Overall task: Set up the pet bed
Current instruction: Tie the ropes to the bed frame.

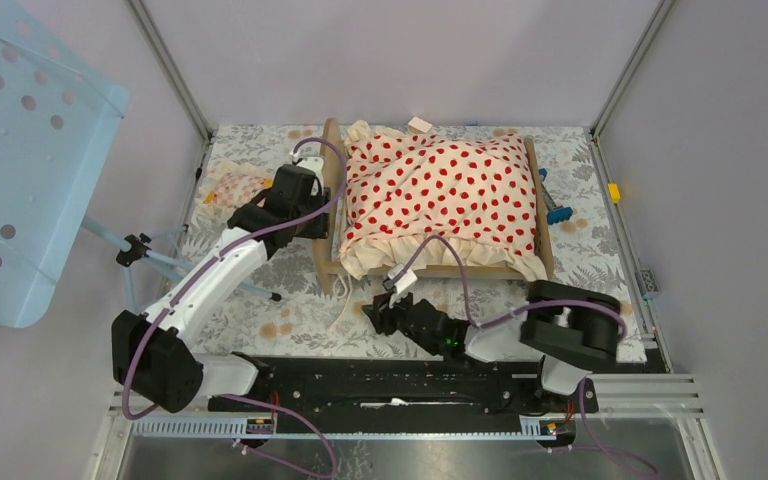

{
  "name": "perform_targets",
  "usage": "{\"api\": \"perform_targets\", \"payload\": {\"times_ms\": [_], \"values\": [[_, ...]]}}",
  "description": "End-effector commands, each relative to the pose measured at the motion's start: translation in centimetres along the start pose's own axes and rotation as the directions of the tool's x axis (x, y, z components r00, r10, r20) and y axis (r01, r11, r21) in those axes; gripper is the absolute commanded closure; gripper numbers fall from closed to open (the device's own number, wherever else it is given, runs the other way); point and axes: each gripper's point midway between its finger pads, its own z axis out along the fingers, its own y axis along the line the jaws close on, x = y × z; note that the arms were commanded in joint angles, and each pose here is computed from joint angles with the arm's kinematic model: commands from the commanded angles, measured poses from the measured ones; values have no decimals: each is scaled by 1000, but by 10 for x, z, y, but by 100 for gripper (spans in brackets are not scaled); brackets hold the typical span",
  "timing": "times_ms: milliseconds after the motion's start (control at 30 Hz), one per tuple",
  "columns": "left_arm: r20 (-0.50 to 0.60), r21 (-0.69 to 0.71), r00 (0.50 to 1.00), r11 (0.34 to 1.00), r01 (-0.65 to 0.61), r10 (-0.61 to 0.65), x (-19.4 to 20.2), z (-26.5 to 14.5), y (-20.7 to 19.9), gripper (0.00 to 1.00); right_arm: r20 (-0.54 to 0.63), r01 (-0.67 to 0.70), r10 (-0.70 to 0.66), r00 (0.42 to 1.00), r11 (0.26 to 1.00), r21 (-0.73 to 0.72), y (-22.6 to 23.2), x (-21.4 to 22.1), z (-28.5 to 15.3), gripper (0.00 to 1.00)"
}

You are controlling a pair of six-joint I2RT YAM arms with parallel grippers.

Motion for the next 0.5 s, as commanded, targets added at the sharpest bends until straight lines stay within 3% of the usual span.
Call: {"api": "perform_targets", "payload": {"times_ms": [0, 100, 467], "values": [[94, 29, 995, 999, -17, 14, -25, -10, -1, 60, 175, -79, 69, 982, 995, 53, 6, -32, 33, 54], [101, 32, 995, 999, -22, 19, -25, -13, 0, 60, 195, -102, 85, 977, 992, 78, 4, -25, 45, 55], [125, 64, 992, 998, -20, 12, -28, -20, -5, 59, 160, -118, 141, 977, 983, -143, 68, -29, 51, 61]]}}
